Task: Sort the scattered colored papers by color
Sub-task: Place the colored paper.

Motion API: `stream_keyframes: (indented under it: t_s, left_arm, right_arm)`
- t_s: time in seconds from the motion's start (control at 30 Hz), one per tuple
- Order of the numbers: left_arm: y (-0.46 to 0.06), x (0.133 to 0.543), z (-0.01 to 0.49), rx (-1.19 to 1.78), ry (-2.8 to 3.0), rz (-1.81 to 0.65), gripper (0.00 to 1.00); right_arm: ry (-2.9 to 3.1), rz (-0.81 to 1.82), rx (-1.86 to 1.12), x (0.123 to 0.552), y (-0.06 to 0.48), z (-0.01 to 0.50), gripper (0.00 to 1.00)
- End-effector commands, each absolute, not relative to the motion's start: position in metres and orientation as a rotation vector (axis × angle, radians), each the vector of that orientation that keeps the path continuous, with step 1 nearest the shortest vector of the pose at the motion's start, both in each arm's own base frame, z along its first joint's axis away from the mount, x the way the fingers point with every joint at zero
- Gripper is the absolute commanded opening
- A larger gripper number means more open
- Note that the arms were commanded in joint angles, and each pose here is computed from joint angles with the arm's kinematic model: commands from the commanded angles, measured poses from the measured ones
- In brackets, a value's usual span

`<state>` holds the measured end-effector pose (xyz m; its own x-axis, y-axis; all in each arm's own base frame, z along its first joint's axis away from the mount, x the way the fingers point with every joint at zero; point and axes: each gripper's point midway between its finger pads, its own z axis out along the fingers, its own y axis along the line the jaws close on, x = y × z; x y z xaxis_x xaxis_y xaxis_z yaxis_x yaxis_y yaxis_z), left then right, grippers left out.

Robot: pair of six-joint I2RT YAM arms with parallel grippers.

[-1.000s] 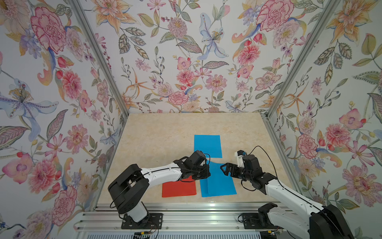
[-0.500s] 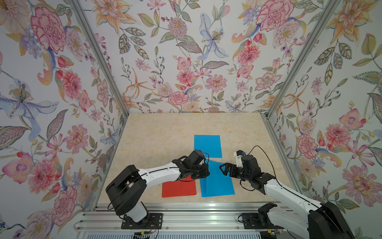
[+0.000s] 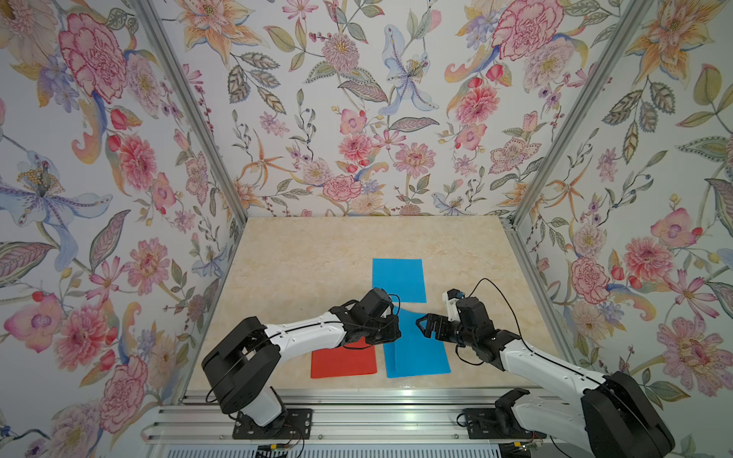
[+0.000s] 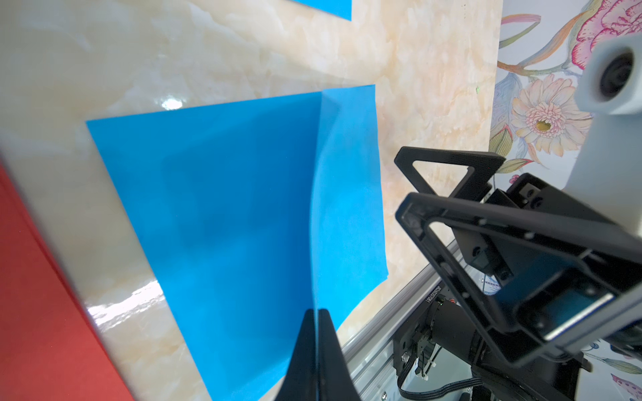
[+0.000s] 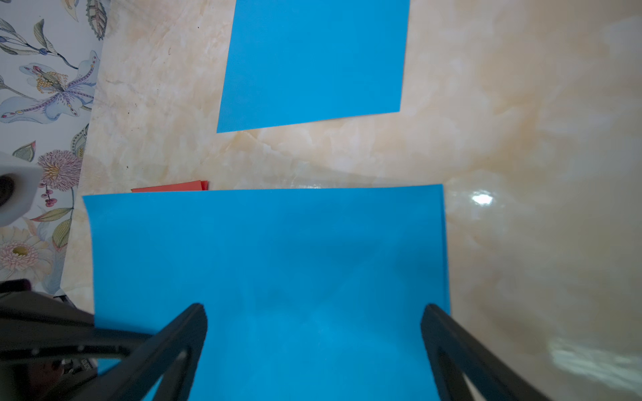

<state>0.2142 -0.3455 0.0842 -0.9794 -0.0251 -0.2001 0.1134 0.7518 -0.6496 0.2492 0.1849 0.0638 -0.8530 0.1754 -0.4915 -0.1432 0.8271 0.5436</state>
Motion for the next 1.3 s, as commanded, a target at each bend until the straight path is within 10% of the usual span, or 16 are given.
stream_keyframes:
  t_s: [0.0, 0.93, 1.1, 1.27]
  left_arm:
    - [-0.338, 0.218, 0.083, 0.046, 2.755, -1.009, 0.0]
    - [-0.339, 0.22, 0.08, 0.055, 2.761, -0.999, 0.0]
    - [-0.326, 0.224, 0.082, 0.053, 2.755, -0.94, 0.33]
    - [-0.268, 0.246, 0.091, 0.093, 2.743, -0.601, 0.41]
  right_arm:
    - [2.457, 0.783, 0.023, 0.253, 0.19, 0.062, 1.0]
    - [2.563, 0.702, 0.036, 0.248, 0.191, 0.033, 1.0]
    - [2.577, 0.677, 0.035, 0.248, 0.189, 0.033, 1.0]
    - [2.587, 0.655, 0.032, 0.247, 0.186, 0.034, 1.0]
